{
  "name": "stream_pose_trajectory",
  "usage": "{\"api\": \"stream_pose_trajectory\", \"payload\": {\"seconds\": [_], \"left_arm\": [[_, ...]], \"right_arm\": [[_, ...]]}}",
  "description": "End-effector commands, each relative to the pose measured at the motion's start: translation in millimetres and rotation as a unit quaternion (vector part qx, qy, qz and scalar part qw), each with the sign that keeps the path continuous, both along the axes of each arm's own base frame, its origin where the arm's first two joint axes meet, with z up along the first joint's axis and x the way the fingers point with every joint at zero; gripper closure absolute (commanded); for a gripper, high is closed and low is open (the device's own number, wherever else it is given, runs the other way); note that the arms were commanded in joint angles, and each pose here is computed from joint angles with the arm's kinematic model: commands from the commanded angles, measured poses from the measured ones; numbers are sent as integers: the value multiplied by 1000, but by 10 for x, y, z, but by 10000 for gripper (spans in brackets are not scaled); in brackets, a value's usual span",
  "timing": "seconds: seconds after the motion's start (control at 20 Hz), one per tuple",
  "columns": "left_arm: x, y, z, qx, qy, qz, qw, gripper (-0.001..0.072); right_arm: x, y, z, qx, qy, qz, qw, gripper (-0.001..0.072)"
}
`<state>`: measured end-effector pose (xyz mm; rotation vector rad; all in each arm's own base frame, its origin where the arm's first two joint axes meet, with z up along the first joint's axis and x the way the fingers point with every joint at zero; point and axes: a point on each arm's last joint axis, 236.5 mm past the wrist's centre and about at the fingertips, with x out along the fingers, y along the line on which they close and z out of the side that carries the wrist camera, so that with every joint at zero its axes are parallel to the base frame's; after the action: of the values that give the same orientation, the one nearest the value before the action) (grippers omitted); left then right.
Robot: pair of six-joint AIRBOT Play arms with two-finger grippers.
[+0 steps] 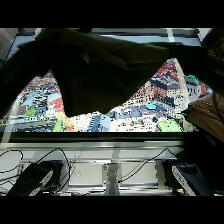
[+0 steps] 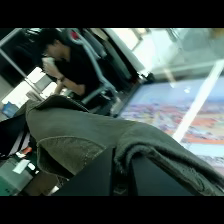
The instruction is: Fold the clothes and pants, and hang the long-sleeved shirts on hangers.
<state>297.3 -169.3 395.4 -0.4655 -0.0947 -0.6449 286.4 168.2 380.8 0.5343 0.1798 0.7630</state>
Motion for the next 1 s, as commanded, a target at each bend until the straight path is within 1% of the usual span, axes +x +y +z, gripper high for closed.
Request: {"api": "stream_pose_trajectory", "payload": {"seconds": [0.0, 0.1, 0.2, 0.35, 0.45, 0.5, 0.65, 0.8, 0.9, 0.95], "left_arm": [[-644, 43, 394, -24, -48, -38, 998, 648], [-788, -95, 287, -40, -2, -88, 995, 648], [-769, -230, 111, -39, 44, -118, 991, 648], [-367, -365, -251, -27, 109, -111, 987, 648], [-54, -514, -619, -39, 187, -118, 974, 647], [115, -586, -819, -32, 212, -116, 970, 647], [696, -665, -1404, -26, 270, -79, 959, 646], [1366, -592, -2102, -33, 314, -6, 949, 645], [1743, -492, -2652, -33, 341, 47, 938, 645], [1866, -441, -2845, -46, 354, 68, 931, 645]], "right_arm": [[-697, 101, 445, 23, -27, 38, 999, 674], [-988, 151, 482, 50, -1, 59, 997, 674], [-1123, 119, 498, 45, -8, 50, 998, 674], [-815, -54, 269, 11, 16, -9, 1000, 675], [-469, -103, -81, -7, 66, -25, 997, 674], [-236, -113, -318, -7, 101, -30, 994, 674], [583, -287, -1102, -3, 189, -82, 979, 674], [1319, -461, -1888, 10, 264, -134, 955, 674], [1741, -572, -2403, 36, 308, -170, 935, 674], [1923, -633, -2647, 56, 327, -190, 924, 674]]}}
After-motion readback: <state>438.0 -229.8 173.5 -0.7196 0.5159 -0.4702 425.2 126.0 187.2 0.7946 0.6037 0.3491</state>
